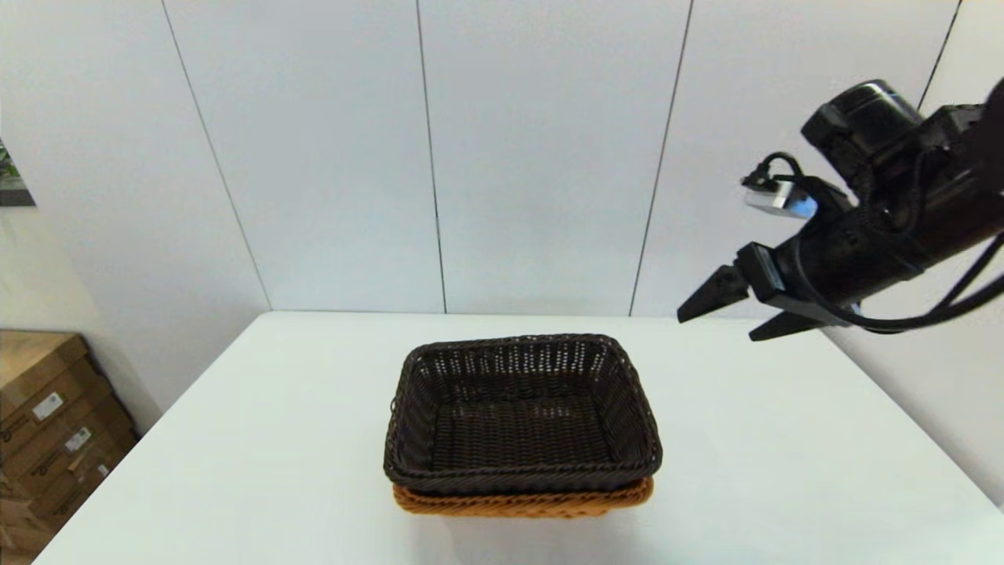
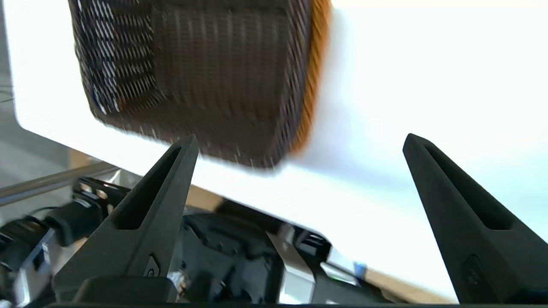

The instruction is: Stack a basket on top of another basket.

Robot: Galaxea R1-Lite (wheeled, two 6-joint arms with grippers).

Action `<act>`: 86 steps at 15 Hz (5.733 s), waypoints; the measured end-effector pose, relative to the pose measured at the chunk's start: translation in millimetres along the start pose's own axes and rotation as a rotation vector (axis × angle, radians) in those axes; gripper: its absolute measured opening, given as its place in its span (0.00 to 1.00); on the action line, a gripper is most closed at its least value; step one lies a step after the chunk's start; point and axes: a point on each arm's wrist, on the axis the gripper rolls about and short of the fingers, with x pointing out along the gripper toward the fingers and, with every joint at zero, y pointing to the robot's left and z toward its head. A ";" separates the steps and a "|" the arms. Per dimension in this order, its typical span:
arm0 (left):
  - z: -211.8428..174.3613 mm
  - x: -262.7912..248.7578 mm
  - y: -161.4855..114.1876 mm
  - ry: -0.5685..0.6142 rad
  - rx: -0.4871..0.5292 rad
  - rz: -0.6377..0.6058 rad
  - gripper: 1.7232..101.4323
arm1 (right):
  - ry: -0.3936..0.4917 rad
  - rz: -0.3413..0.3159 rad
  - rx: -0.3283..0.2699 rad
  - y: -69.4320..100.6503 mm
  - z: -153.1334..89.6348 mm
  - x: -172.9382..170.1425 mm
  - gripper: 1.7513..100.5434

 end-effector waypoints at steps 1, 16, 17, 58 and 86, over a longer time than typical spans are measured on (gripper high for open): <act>0.0 0.0 0.0 0.000 0.000 0.000 0.96 | -0.017 -0.003 -0.006 0.6 -14.3 -14.9 0.95; 0.0 0.0 0.0 0.000 0.000 0.000 0.96 | -0.425 -0.036 -0.183 -25.4 -244.9 -133.9 0.96; 0.0 0.0 0.0 0.000 -0.001 0.000 0.96 | -0.452 -0.042 -0.213 -28.0 -260.1 -133.0 0.96; 0.0 0.0 0.0 0.000 -0.001 0.000 0.96 | -1.090 -0.351 -0.292 -95.7 -346.8 7.7 0.97; 0.0 0.0 0.0 0.000 -0.001 0.000 0.96 | -1.088 -0.356 -0.301 -95.8 -346.8 7.9 0.97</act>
